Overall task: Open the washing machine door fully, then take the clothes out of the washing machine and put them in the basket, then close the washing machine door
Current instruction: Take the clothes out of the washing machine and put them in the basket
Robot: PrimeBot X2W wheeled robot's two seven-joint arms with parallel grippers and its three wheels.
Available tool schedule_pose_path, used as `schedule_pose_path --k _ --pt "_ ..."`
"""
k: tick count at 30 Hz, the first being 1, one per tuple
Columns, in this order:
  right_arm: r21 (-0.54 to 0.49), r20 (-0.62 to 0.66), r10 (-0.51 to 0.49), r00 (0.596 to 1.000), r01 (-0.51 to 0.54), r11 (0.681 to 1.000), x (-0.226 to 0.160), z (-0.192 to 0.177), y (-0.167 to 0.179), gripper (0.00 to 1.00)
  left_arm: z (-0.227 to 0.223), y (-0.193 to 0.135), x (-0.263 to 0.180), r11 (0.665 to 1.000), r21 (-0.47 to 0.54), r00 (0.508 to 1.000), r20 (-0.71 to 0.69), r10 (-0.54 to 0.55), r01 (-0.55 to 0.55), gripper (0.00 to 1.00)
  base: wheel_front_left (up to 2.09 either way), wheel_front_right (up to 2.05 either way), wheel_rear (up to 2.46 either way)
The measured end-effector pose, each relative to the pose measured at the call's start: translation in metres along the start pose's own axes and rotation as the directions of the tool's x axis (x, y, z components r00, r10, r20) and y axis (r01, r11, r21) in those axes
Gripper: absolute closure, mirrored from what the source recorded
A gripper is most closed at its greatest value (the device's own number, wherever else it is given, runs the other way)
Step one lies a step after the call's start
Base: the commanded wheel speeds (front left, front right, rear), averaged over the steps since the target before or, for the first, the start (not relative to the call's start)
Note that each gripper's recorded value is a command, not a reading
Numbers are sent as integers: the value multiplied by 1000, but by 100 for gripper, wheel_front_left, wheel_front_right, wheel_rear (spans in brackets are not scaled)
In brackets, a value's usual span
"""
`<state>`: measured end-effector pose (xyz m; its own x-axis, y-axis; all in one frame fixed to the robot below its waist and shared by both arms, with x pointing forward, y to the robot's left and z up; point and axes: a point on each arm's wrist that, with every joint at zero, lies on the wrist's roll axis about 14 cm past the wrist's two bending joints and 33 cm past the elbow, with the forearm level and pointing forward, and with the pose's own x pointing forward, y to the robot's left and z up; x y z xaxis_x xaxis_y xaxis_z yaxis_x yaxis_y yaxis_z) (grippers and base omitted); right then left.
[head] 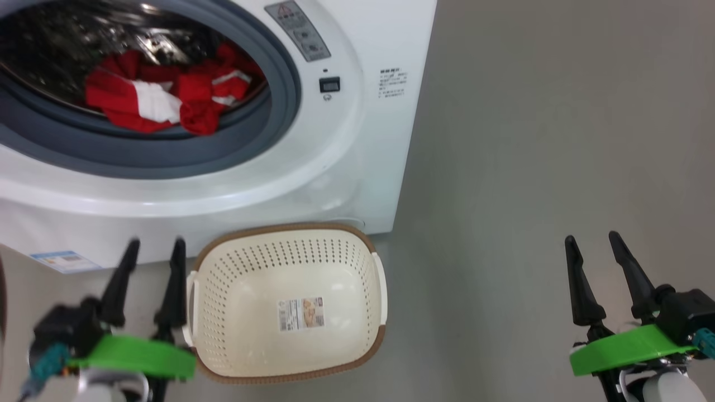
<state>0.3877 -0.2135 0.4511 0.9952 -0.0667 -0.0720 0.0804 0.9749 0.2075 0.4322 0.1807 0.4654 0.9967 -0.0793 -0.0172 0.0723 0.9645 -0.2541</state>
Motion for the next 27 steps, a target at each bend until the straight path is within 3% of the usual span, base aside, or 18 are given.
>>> schedule_pose_path --k 12,27 --pt "29 -40 -9 999 10 1000 28 -19 -1 0 -15 -8 106 993 99 997 -45 -59 63 0 0 0 0" --pt "29 -85 -88 992 91 995 40 -40 -30 0 -48 -10 208 971 201 986 -130 -105 130 0 0 0 0"
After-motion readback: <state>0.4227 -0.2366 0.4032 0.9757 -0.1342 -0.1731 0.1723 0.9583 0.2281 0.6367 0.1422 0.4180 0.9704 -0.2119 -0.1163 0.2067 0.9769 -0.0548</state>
